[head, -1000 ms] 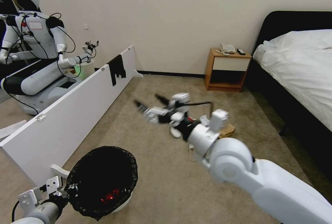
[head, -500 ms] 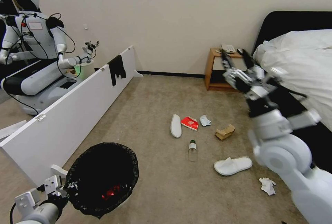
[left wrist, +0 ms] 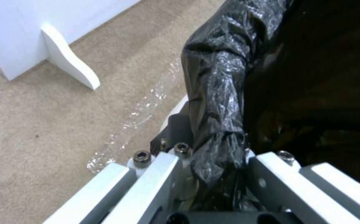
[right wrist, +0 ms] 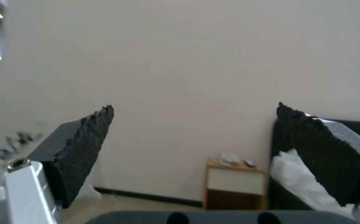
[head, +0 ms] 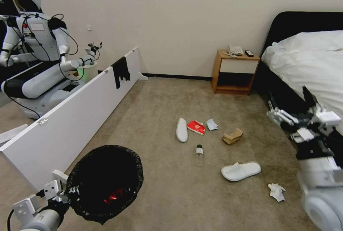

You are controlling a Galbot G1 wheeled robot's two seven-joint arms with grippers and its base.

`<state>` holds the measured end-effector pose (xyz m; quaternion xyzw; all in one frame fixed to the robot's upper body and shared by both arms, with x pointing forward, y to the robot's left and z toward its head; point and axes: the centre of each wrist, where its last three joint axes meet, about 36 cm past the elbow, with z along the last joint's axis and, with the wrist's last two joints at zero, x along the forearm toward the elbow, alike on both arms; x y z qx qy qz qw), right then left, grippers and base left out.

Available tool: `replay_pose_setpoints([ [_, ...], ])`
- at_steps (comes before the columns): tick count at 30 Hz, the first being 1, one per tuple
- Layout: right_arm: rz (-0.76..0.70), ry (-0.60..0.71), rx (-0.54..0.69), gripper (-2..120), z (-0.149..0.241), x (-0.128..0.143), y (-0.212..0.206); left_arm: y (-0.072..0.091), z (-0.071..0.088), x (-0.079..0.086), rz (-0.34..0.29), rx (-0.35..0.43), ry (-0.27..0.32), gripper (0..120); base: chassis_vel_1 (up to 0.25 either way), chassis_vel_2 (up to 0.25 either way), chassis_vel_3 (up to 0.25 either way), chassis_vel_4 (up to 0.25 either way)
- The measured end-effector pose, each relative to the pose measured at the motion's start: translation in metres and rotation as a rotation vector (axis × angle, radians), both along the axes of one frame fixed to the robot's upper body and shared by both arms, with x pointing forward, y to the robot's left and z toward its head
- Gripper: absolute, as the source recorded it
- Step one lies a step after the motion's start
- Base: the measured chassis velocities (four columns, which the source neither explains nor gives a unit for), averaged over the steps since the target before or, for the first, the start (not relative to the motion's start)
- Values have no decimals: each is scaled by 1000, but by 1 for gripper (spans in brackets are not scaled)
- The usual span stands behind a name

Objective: Pick up the trash bin, then pick up the garbage from the floor and place it into the trash bin.

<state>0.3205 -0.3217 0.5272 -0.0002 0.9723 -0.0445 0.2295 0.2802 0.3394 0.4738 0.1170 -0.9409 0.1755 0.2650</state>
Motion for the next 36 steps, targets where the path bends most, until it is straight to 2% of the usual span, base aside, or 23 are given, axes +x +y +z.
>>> replay_pose_setpoints([
  [6,-57,45,-36,100,-17,-16,10,-4,1,0,-4,-2,-7,1,0,0,0,0],
  [14,-130,152,-65,100,-63,-41,29,-9,-1,0,-3,-5,-11,1,0,0,0,0],
  [21,-149,175,-44,100,-82,-45,36,-11,-1,-2,-3,-11,-12,1,0,0,0,0],
  [36,-154,166,-42,100,-91,-43,35,-11,-2,0,-6,-19,-14,1,0,0,0,0],
])
